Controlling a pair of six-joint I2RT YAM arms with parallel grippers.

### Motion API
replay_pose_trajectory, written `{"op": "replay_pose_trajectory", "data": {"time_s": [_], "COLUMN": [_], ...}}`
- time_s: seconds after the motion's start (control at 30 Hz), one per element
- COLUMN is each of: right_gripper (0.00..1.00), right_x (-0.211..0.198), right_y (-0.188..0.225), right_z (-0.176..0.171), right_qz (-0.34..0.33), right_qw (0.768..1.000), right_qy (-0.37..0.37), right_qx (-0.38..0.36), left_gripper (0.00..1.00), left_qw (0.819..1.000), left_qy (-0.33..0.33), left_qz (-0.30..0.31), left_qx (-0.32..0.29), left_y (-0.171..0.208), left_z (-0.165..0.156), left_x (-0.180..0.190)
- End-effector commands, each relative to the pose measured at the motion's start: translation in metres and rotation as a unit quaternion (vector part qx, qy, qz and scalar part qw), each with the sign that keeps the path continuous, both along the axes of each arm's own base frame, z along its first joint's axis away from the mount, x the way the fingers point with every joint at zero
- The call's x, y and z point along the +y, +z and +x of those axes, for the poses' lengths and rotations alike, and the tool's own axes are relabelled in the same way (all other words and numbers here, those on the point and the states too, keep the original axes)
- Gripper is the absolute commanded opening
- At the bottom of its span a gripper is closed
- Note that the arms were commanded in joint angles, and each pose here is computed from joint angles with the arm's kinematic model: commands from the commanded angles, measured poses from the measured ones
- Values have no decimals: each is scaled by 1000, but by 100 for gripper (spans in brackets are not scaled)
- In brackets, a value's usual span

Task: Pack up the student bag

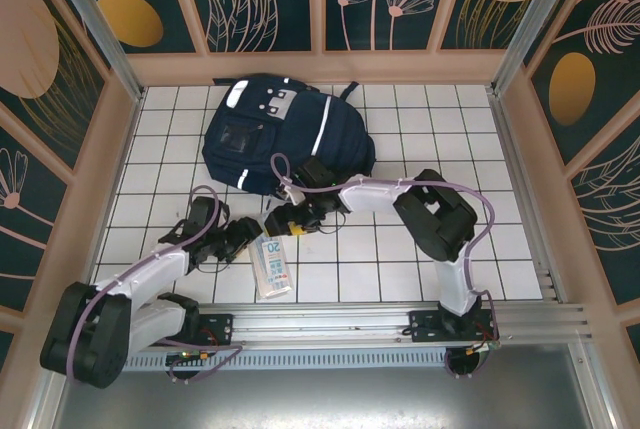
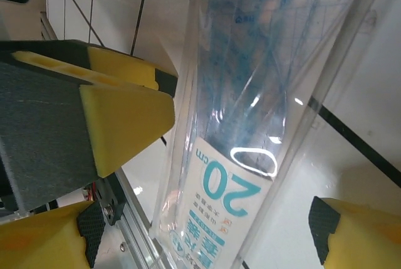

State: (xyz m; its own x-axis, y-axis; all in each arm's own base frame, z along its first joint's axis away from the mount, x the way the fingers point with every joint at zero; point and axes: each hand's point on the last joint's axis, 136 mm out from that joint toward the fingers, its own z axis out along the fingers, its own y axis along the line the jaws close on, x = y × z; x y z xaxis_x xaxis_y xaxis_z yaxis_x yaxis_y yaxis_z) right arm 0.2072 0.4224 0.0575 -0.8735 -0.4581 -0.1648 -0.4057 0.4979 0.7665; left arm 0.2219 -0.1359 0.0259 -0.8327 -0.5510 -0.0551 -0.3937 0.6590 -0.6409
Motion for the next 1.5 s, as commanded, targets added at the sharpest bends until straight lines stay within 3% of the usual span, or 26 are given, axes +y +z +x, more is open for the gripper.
{"op": "replay_pose_trajectory", "data": {"time_s": [0.0, 0.4, 0.6, 0.7, 0.83, 1.0, 1.07, 1.17, 1.3, 1.37, 1.47], "right_gripper": [86, 87, 87, 87, 87, 86, 86, 88, 91, 92, 96], "right_x": [3, 7, 6, 3, -5, -17, -24, -37, -58, -66, -74], "right_y": [-11, -4, 9, 9, 9, 17, 24, 41, 66, 80, 107], "right_z": [-6, 2, 14, 18, 20, 28, 33, 44, 58, 63, 73], "right_qz": [-15, 53, 95, 97, 101, 101, 92, 64, 47, 64, 117], "right_qw": [999, 995, 991, 991, 990, 990, 991, 992, 984, 978, 964], "right_qy": [4, -13, -30, -39, -49, -71, -83, -111, -163, -191, -234], "right_qx": [34, 78, 86, 88, 88, 68, 43, -12, -61, -61, -43], "left_gripper": [63, 60, 54, 44, 19, 1, 0, 0, 0, 0, 0], "left_qw": [999, 990, 985, 984, 986, 989, 990, 989, 980, 968, 938], "left_qy": [-6, -26, -28, -27, -28, -35, -37, -35, -4, 23, 84], "left_qz": [-39, -135, -168, -174, -162, -141, -132, -122, -122, -132, -155], "left_qx": [-8, -11, -2, -9, -22, -32, -40, -73, -158, -211, -300], "left_y": [-4, -3, -5, -1, 5, 9, 14, 36, 94, 129, 185], "left_z": [6, 12, 11, 13, 18, 21, 24, 33, 52, 61, 71], "left_x": [-12, -40, -47, -48, -46, -44, -43, -40, -31, -25, -8]}}
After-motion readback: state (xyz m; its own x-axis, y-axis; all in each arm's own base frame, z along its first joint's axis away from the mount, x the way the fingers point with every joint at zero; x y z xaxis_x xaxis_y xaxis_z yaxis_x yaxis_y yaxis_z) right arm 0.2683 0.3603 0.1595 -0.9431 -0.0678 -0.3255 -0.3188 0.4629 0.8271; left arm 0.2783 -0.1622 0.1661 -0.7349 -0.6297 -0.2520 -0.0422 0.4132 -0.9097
